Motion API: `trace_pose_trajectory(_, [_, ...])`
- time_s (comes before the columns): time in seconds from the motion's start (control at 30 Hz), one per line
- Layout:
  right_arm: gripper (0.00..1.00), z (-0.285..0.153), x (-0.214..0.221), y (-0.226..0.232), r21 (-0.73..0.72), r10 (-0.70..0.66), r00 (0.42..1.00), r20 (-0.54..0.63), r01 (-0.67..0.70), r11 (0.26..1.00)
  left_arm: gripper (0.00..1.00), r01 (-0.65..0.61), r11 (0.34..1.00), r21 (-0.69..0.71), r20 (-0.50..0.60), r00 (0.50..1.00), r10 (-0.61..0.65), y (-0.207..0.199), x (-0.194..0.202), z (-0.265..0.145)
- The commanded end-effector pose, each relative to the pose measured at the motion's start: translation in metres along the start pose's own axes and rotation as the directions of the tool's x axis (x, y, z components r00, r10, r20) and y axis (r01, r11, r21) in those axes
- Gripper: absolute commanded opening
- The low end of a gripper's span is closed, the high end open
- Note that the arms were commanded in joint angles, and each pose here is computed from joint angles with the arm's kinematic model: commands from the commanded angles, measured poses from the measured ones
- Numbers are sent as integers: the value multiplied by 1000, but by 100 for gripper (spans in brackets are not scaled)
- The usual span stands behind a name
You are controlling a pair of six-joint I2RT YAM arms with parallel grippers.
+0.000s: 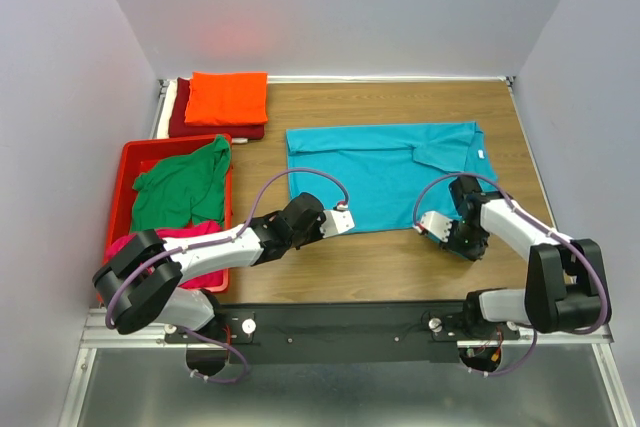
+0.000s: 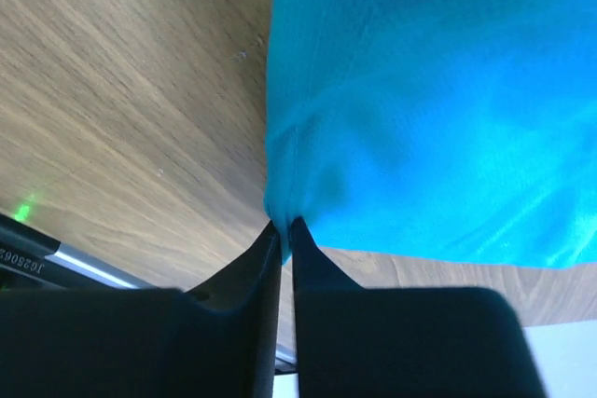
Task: Fold and stack the t-shirts
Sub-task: Fold the tshirt
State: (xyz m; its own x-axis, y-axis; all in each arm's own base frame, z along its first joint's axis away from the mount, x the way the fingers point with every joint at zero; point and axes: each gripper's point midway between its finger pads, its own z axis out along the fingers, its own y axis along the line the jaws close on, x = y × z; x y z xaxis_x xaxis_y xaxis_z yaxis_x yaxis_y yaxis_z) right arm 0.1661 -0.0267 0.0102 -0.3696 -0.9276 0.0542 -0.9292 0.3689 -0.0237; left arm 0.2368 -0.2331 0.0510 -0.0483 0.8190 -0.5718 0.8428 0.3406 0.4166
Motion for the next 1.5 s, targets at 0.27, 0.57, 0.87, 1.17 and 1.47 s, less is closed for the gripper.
trace_pose_trajectory(0.27, [1, -41, -12, -20, 145, 40, 993, 111, -56, 988, 0, 17, 999, -35, 67, 998, -14, 13, -19, -11])
trace_pose_trajectory(0.57, [1, -85, -14, -48, 276, 77, 987, 139, -114, 954, 0, 27, 994, -107, 141, 990, -12, 31, -34, -35])
trace_pose_trajectory(0.87, [1, -131, -22, -93, 421, 138, 966, 220, -222, 879, 0, 48, 989, -137, 70, 997, -38, 35, -23, -32])
trace_pose_trajectory(1.17, [1, -141, -16, -126, 483, 200, 947, 251, -302, 822, 0, 103, 980, -172, 8, 995, -103, 40, -8, -33])
trace_pose_trajectory(1.47, [1, -144, -5, -160, 499, 249, 925, 286, -366, 786, 0, 135, 971, -195, -26, 989, -143, 55, 0, -28])
